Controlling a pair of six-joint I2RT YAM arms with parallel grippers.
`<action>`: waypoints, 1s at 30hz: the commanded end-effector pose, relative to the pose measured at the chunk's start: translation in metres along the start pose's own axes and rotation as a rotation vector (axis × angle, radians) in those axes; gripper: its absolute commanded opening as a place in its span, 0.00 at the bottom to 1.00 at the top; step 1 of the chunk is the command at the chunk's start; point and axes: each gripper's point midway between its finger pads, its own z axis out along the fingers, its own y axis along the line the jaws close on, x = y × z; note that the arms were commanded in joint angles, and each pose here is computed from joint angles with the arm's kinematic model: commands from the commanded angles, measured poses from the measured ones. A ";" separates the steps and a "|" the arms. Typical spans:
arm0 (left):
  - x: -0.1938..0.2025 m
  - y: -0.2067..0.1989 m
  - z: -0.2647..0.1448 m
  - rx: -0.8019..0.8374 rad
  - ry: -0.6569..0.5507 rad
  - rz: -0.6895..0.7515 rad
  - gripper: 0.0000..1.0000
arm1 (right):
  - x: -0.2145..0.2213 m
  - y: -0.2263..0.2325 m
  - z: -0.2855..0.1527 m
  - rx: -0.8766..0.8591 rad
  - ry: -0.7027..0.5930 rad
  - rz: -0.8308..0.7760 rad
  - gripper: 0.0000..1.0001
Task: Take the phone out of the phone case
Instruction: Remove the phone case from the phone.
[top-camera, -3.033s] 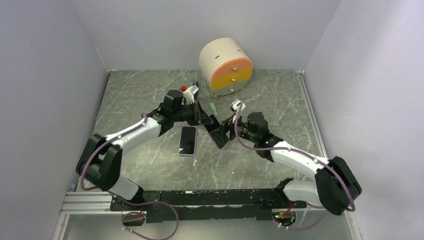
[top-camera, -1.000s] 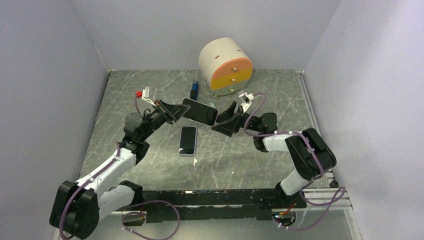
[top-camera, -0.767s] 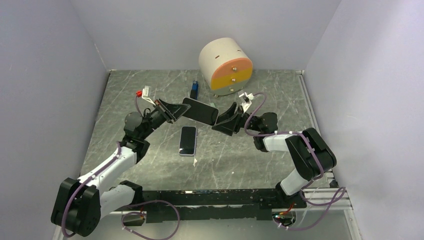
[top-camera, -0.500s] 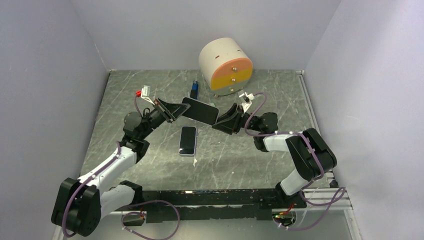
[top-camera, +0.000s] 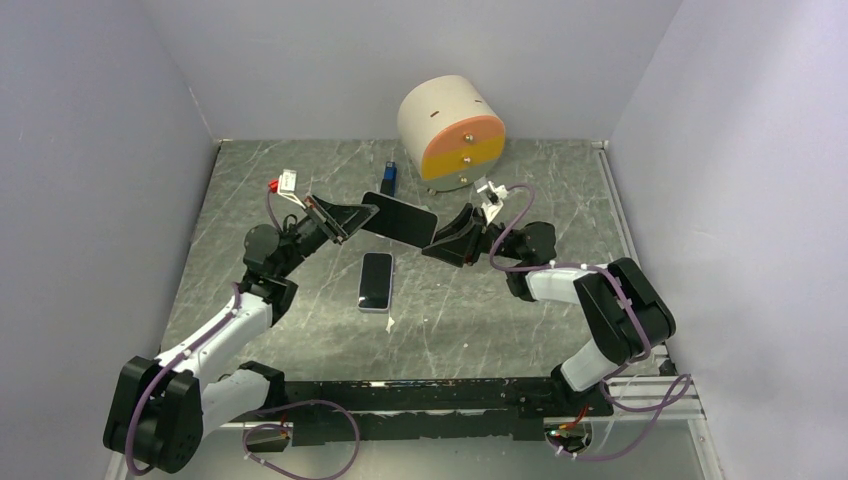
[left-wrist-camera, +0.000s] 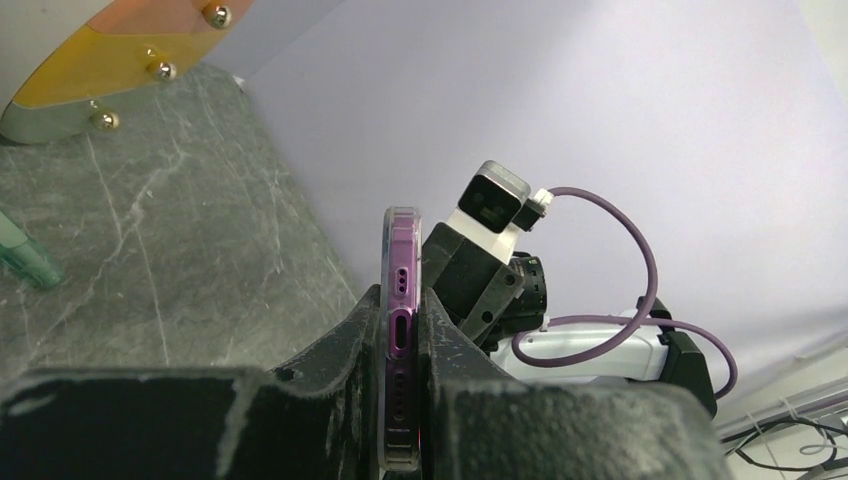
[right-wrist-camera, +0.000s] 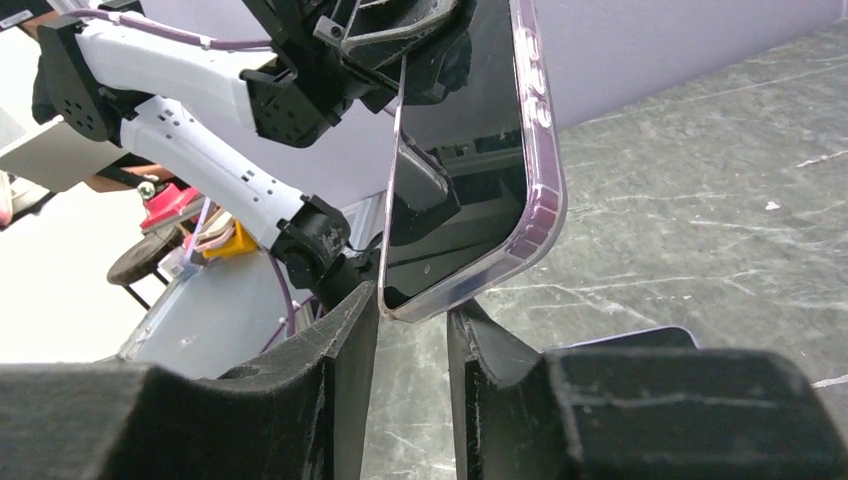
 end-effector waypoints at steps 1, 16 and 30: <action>-0.009 -0.033 0.003 0.111 -0.004 0.035 0.02 | -0.034 0.031 0.009 -0.107 -0.069 -0.238 0.32; 0.014 -0.033 0.000 0.078 0.167 -0.013 0.02 | -0.031 0.007 0.014 -0.010 0.096 -0.476 0.02; 0.022 -0.054 -0.004 0.179 0.268 0.058 0.03 | -0.031 -0.009 0.016 0.045 0.141 -0.557 0.00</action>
